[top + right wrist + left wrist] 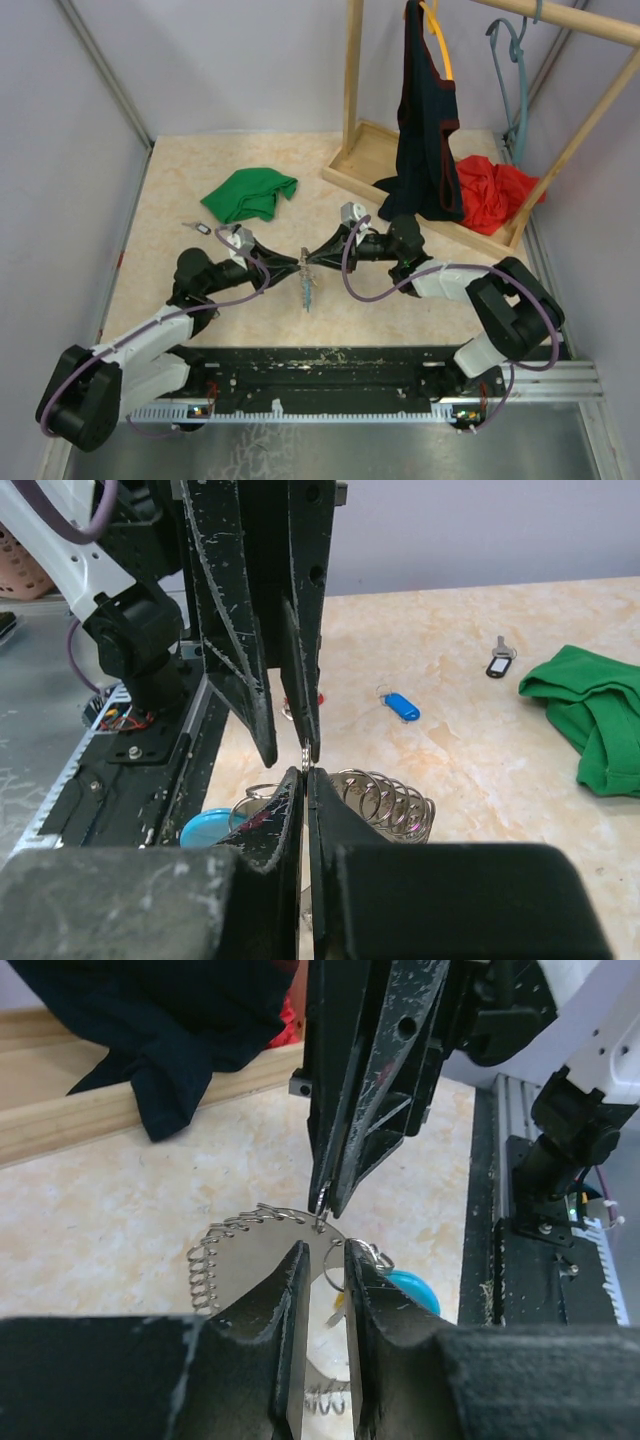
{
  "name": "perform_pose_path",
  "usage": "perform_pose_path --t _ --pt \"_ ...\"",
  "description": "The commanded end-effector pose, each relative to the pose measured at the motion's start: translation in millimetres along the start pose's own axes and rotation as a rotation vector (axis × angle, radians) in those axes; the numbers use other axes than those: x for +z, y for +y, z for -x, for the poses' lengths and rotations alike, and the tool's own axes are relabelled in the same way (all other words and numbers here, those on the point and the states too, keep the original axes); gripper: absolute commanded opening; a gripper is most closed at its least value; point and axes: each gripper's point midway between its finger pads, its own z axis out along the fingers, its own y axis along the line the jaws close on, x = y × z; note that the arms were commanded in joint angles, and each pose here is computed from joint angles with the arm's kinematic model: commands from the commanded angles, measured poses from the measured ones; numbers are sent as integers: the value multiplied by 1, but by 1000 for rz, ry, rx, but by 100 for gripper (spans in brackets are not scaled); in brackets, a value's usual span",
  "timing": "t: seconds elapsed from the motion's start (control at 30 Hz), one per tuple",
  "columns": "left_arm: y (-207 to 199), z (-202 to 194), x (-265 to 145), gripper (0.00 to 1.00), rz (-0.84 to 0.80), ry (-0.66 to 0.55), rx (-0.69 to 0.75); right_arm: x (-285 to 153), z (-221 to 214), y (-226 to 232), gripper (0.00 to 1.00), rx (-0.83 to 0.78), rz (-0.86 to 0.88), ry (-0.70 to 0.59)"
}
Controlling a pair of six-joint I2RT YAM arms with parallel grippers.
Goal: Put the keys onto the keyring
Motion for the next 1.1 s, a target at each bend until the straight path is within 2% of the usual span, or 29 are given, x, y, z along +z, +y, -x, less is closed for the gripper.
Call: perform_pose_path --t 0.0,0.3,0.73,1.07 --pt "-18 26 -2 26 -90 -138 38 3 22 0 0 -74 11 -67" --pt "-13 28 1 27 -87 -180 27 4 25 5 0 -76 44 -78" --pt "8 15 -5 30 58 -170 -19 2 29 6 0 -84 38 -90" --pt "1 20 2 30 -24 -171 -17 3 29 10 0 -81 64 -90"
